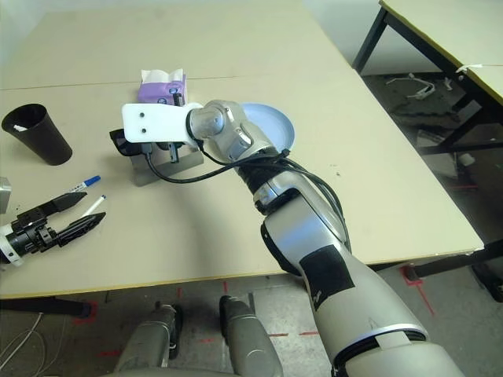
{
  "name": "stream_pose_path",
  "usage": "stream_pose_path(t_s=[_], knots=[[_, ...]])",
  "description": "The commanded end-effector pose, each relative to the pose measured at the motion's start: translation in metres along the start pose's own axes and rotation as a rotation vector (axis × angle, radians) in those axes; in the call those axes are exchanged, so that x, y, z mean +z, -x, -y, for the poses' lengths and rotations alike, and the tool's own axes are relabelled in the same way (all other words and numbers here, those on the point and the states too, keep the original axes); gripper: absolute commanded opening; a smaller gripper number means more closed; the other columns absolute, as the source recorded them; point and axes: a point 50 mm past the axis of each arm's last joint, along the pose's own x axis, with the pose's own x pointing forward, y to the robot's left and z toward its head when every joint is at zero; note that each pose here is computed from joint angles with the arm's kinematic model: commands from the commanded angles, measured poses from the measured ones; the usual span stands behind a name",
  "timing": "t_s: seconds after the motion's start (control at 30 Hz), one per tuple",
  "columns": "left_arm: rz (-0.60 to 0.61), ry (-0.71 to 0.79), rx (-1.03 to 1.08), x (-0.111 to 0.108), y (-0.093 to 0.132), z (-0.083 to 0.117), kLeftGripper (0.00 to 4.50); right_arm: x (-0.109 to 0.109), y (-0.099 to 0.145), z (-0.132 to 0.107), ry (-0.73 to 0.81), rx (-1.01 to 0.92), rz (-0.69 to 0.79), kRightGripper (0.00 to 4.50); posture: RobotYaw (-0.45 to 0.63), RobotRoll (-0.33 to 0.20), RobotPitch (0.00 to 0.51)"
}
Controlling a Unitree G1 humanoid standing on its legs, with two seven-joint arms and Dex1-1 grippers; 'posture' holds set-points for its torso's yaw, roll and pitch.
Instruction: Organize and tidy the items on the table.
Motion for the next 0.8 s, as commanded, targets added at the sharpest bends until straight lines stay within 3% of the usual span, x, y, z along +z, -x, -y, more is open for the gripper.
stream_pose_path(t_s=[0.03,0.23,0.8], knots=[[0.005,0.007,0.002,-0.001,0.002,0.004,4.50,0.002,-0.003,-0.004,0.073,0.044,0.022,0.18,0.05,0.000,0.199],[0.016,0.011,0.002,-0.001,0.004,0.005,4.50,-0.006,-0.002,-0.015,0.130,0.104,-0.004,0.18,0.05,0.000,0.201],[0.027,0.005,-0.033,0.000,0.002,0.007,4.50,-0.027,0.000,-0.018,0.131,0.041,-0.143,0.18,0.04,0.000,0.205]])
